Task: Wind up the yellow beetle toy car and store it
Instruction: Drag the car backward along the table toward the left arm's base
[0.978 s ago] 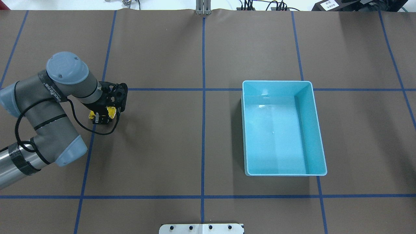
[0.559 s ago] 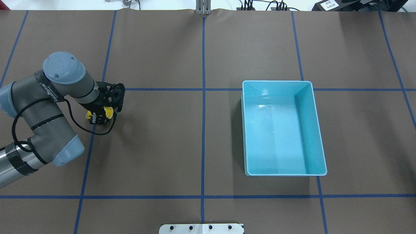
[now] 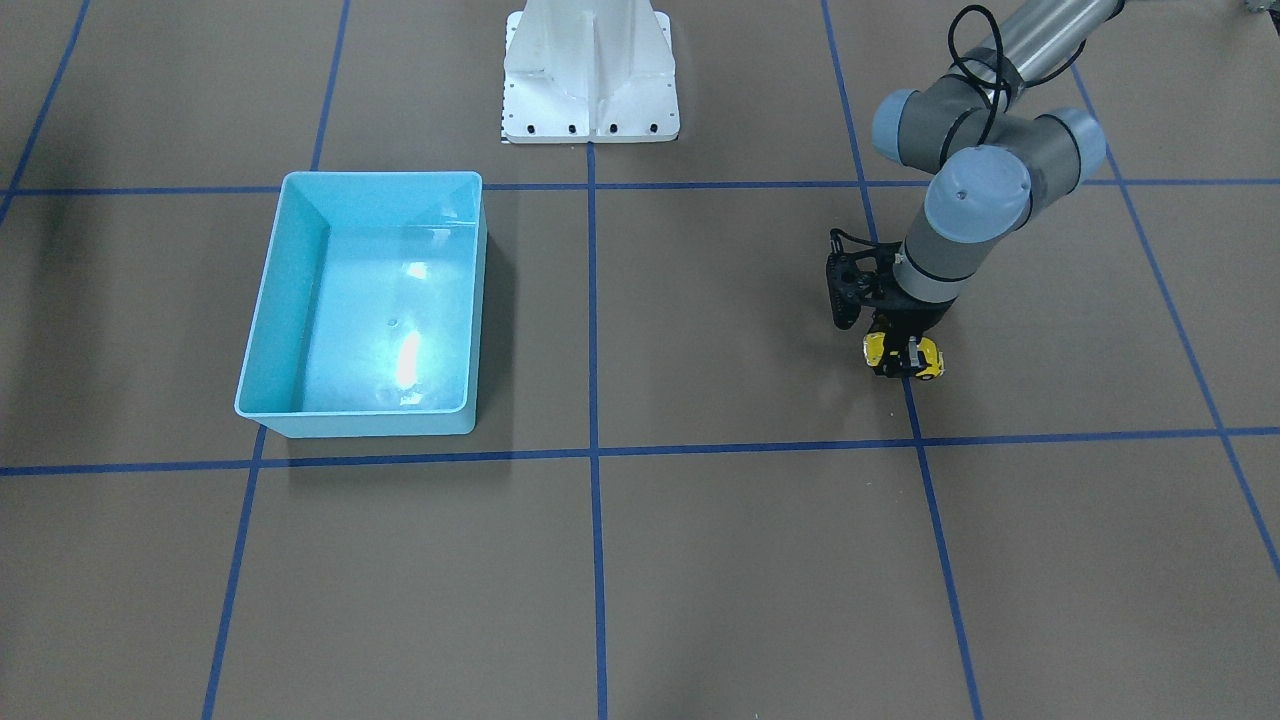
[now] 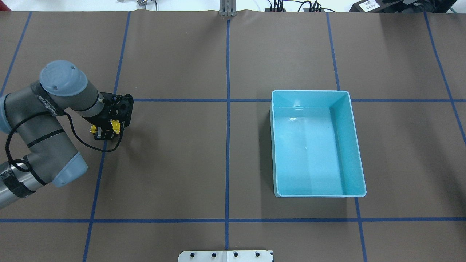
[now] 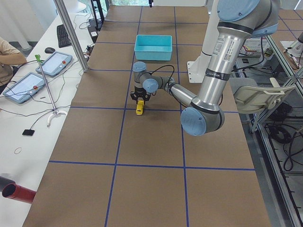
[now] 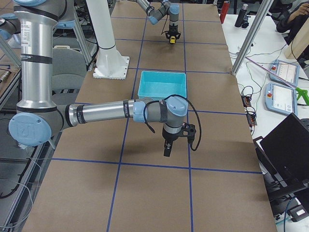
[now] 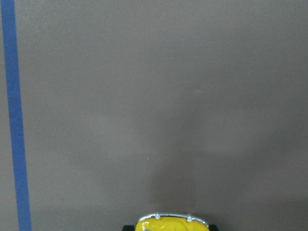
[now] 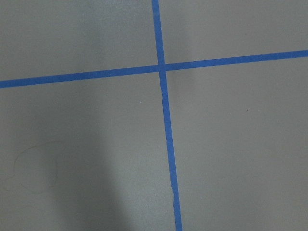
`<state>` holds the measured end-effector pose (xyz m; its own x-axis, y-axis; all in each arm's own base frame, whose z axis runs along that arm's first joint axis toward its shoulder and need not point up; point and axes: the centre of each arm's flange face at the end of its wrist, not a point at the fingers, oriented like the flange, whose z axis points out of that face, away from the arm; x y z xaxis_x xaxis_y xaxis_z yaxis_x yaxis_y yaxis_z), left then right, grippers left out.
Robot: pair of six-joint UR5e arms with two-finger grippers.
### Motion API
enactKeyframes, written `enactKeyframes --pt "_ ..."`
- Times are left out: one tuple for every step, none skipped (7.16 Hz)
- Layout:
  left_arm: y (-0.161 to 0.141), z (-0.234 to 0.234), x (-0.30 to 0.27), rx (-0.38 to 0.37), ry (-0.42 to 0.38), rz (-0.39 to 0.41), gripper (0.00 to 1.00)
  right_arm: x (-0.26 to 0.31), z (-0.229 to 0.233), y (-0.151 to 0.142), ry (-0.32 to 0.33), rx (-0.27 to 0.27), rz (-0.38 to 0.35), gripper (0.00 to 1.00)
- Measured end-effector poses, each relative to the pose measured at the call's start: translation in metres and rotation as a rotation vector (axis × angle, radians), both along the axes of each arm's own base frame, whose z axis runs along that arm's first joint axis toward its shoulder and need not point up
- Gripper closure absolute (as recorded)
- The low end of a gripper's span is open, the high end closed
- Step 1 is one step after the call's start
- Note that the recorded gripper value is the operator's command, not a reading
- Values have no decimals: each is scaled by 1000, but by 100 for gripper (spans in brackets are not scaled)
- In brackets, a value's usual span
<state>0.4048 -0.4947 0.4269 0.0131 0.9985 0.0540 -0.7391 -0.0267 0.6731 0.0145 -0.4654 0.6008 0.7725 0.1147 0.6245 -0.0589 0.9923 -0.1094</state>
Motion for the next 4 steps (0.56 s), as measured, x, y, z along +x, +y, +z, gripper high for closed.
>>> enactKeyframes --pt "1 7 -4 1 1 -2 100 -1 0 0 -1 0 -2 0" --pt "1 13 -8 6 4 -2 100 -2 0 0 -1 1 -3 0" --pt "1 17 -13 8 11 4 100 -2 -1 0 -1 3 -3 0" --pt "1 21 -19 -1 18 14 100 -2 -1 0 -1 3 -3 0"
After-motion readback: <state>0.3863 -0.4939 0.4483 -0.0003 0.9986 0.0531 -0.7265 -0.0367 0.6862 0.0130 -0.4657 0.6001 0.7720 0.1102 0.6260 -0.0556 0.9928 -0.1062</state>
